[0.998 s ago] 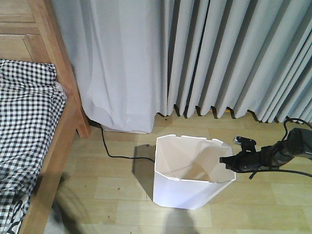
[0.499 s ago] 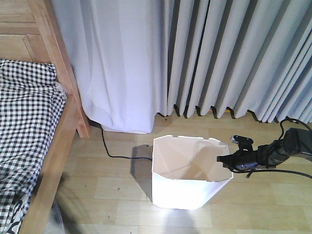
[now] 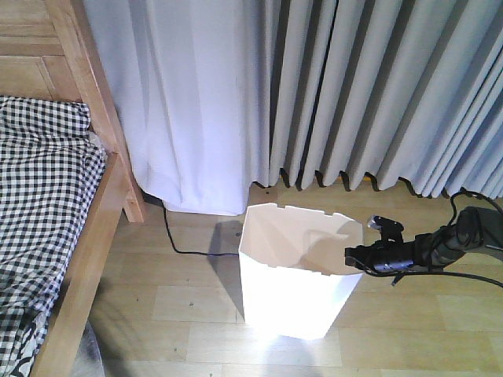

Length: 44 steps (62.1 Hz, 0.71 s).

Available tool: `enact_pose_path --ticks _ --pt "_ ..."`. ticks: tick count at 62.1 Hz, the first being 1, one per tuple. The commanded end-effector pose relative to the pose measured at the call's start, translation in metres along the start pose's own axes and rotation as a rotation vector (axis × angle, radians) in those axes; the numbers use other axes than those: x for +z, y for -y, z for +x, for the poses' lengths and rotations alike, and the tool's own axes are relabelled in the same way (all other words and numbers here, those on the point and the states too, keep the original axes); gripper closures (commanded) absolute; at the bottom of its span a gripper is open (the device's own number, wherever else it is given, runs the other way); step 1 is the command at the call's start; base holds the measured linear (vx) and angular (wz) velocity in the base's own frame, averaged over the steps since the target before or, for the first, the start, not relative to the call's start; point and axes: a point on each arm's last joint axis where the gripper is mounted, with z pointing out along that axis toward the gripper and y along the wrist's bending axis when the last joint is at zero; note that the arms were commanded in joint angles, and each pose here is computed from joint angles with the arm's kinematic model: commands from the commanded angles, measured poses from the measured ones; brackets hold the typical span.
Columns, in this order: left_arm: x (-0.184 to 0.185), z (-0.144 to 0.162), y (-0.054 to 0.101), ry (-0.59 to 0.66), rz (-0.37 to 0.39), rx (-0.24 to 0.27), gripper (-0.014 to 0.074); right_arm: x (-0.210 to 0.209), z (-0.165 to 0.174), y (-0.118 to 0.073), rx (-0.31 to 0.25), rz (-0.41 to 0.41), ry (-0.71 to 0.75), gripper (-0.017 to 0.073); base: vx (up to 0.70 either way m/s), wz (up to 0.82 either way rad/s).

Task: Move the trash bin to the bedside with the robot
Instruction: 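Lower the held bin to the floor beside the bed with the right gripper, then open the right gripper and lift it away from the bin rim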

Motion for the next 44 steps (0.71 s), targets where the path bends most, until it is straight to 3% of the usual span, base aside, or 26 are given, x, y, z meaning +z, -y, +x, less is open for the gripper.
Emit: enact_pose_path --ticks 1,10,29,38,44 --pt "0.002 0.003 0.0 0.05 0.005 -0.012 0.0599 -0.023 -0.039 -0.014 -0.037 -0.05 0.084 0.0164 0.0 0.0" --pt "0.002 0.003 0.0 0.05 0.005 -0.012 0.0599 -0.037 -0.05 -0.014 -0.078 -0.041 0.089 0.0163 0.0 0.0" --pt "0.002 0.003 0.0 0.05 0.005 -0.012 0.0599 -0.107 -0.061 0.008 -0.023 0.017 0.132 0.0165 0.0 0.0" --pt "0.002 0.003 0.0 0.05 0.005 -0.012 0.0599 -0.152 -0.071 0.007 -0.092 0.128 0.148 0.0165 0.0 0.0" --pt "0.002 0.003 0.0 0.05 0.005 -0.012 0.0599 -0.19 -0.088 -0.004 -0.196 0.24 0.17 0.0165 0.0 0.0"
